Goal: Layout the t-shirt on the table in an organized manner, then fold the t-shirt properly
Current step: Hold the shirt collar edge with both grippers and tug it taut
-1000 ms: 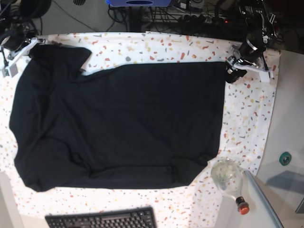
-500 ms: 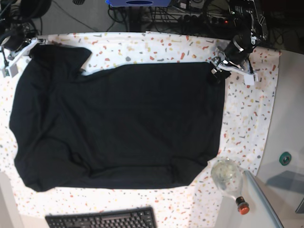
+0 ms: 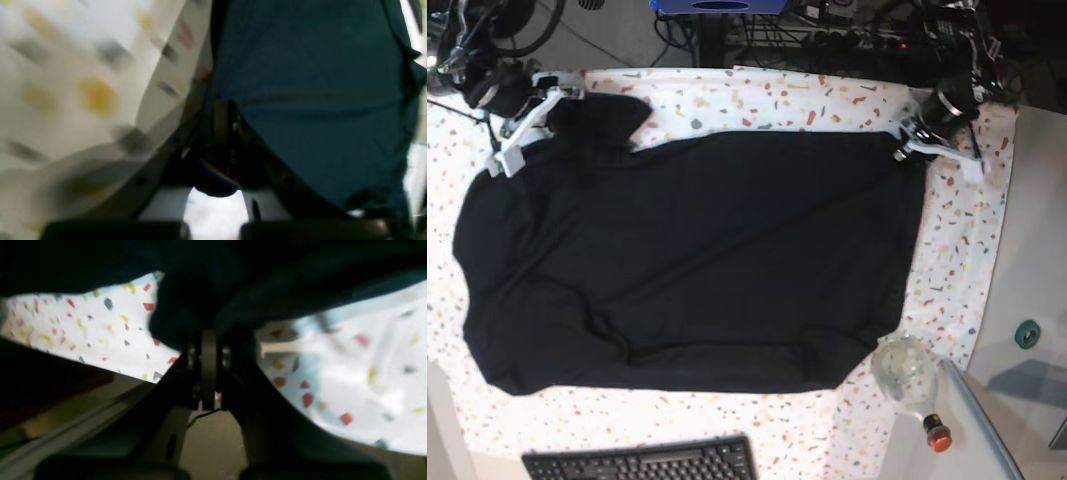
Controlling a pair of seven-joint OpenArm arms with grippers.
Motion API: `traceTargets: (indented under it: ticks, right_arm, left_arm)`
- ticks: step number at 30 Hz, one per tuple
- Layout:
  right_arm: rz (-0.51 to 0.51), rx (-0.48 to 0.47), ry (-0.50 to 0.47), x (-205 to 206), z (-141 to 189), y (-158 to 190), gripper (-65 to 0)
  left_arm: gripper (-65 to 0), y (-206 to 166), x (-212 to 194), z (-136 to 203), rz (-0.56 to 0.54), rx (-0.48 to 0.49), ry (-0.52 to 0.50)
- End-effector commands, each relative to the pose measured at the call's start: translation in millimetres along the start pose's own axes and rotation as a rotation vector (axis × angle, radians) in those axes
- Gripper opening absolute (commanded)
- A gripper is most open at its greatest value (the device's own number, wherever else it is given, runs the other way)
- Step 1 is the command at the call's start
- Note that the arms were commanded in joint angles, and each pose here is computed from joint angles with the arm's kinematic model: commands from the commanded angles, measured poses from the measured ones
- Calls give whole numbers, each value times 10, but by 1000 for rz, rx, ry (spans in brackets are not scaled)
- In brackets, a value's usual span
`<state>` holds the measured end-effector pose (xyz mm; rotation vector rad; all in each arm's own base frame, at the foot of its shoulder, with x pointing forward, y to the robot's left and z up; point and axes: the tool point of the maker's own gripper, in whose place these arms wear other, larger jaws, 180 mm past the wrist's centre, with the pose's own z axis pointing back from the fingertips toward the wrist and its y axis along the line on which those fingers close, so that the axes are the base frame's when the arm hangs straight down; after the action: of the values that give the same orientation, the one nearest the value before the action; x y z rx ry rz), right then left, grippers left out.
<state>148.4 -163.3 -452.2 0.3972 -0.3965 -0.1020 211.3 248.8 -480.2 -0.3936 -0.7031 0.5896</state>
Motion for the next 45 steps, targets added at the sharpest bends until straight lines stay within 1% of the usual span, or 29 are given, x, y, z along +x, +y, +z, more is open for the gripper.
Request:
traceTargets:
  ticks: [1,4,6,7,9,10,11,14,17,19,23,24,27,31,37,42,44,45]
  right_arm:
    - [-25,-14,-5,9,-5,-29,-650]
    - [-106,-36,-10,-17,-36,-92,-650]
    - [-149,-66,-27,-12,13,-197,-650]
    - [-173,-85,-36,-32,57,-270,-587]
    - [-224,-117,-33,-107,146,-400,-441]
    - [-248,-130,-23,-150,185,-454,-387]
    - [-279,-136,-21,-183,236,-508,-362]
    - [-361,-64,-63,-178,388,-528,-360]
    - [-446,-27,-117,-155,569,-605,-360]
    - [-465,-37,-140,-120,616,-663,-360]
    - [-483,-70,-203,128,615,-824,-359]
    - [-488,-75,-204,186,562,-860,-357]
    - [-499,-94,-166,226,412,-976,-354]
    - [-535,-107,-97,83,225,-1041,-357]
    - [-539,-105,-80,40,193,-1018,-357]
    - [-481,-63,-34,53,36,-818,-357]
    - [-481,-63,-42,76,25,-822,-359]
    - [-485,-64,-61,95,20,-825,-359]
  left_arm:
    - [-650,-61,152,7,-11,-21,-42]
    - [-650,-57,214,11,-29,-21,-46]
    - [-650,-50,220,15,-27,-19,-48]
    - [-650,-38,228,22,-25,-16,-51]
    - [-650,-35,231,24,-24,-16,-52]
    - [-650,-27,239,28,-25,-14,-53]
    - [-650,-32,245,25,-25,-15,-54]
    - [-650,-56,255,11,-28,-20,-55]
    - [-650,-68,255,5,-30,-23,-54]
    - [-650,-68,255,5,-30,-23,-54]
    - [-650,-72,252,3,-30,-24,-53]
    - [-650,-72,252,3,-30,-24,-53]
    - [-650,-72,252,3,-30,-24,-53]
    - [-650,-49,261,16,-26,-19,-57]
    - [-650,-22,224,31,-25,-13,-50]
    - [-650,-26,219,29,-24,-14,-50]
    - [-650,-26,219,29,-24,-14,-50]
    - [-650,-26,219,29,-24,-14,-50]
